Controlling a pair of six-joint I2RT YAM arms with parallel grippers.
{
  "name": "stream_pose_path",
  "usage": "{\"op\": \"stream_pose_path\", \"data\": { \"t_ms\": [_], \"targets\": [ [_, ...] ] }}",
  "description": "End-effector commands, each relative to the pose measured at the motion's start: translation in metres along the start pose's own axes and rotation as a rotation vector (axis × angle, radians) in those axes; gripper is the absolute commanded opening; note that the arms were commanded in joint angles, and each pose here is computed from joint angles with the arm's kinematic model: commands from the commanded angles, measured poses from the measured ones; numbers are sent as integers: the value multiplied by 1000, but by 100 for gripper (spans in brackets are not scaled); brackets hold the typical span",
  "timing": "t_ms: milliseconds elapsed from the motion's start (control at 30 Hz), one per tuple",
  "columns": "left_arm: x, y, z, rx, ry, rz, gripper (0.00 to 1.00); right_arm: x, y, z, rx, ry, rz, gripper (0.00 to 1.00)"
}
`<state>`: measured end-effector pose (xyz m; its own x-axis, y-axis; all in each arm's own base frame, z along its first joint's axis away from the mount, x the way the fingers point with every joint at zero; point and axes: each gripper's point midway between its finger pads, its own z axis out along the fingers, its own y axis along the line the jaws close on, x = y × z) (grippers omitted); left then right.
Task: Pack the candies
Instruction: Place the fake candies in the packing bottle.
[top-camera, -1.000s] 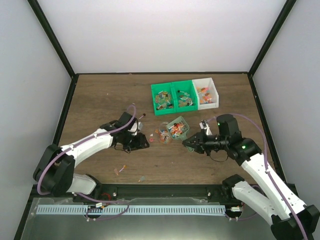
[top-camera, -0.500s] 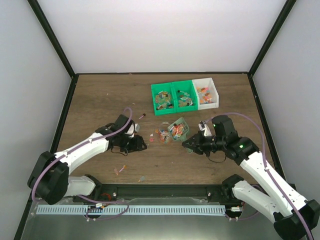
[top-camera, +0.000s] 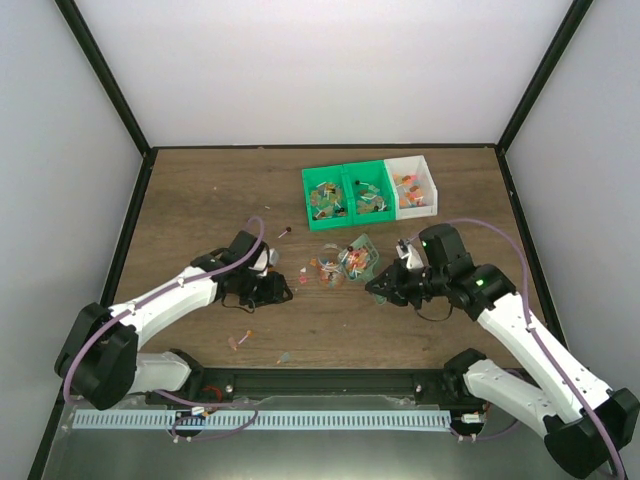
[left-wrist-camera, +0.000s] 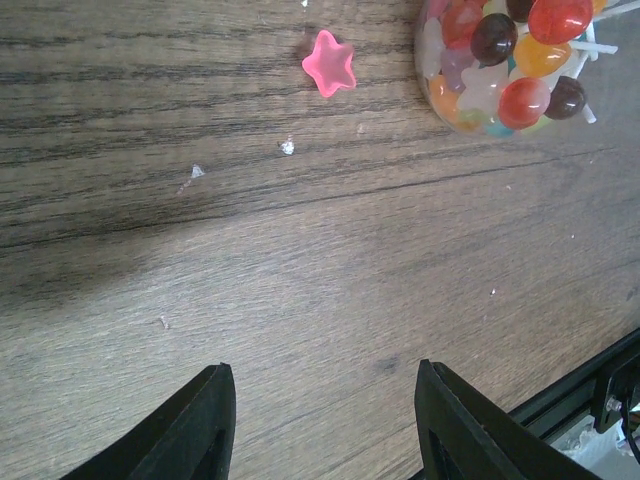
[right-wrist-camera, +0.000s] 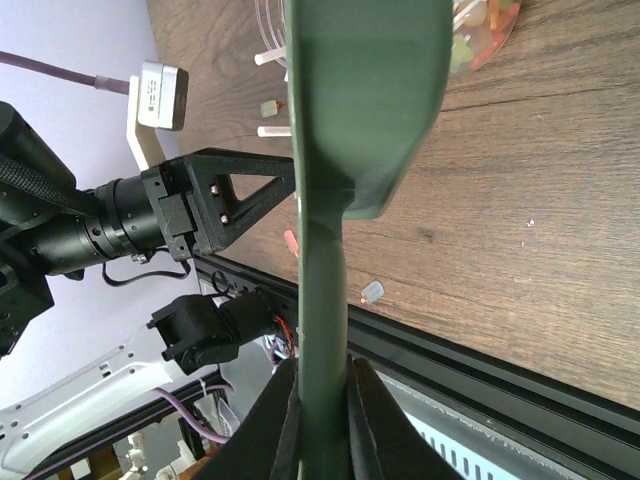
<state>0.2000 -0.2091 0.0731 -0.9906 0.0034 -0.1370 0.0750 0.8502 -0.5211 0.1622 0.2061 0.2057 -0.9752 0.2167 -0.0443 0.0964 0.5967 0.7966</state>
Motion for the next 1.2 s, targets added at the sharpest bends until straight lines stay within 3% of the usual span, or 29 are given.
{"op": "stream_pose_path", "data": {
  "t_ms": [0,1167],
  "targets": [
    [-1,2,-1,6,-15,-2,51,-2,15,-9,-9,-13,-53,1],
    [3,3,1,23,-11,-11,51,11,22,-4,95,29,-77,1]
  ]
}}
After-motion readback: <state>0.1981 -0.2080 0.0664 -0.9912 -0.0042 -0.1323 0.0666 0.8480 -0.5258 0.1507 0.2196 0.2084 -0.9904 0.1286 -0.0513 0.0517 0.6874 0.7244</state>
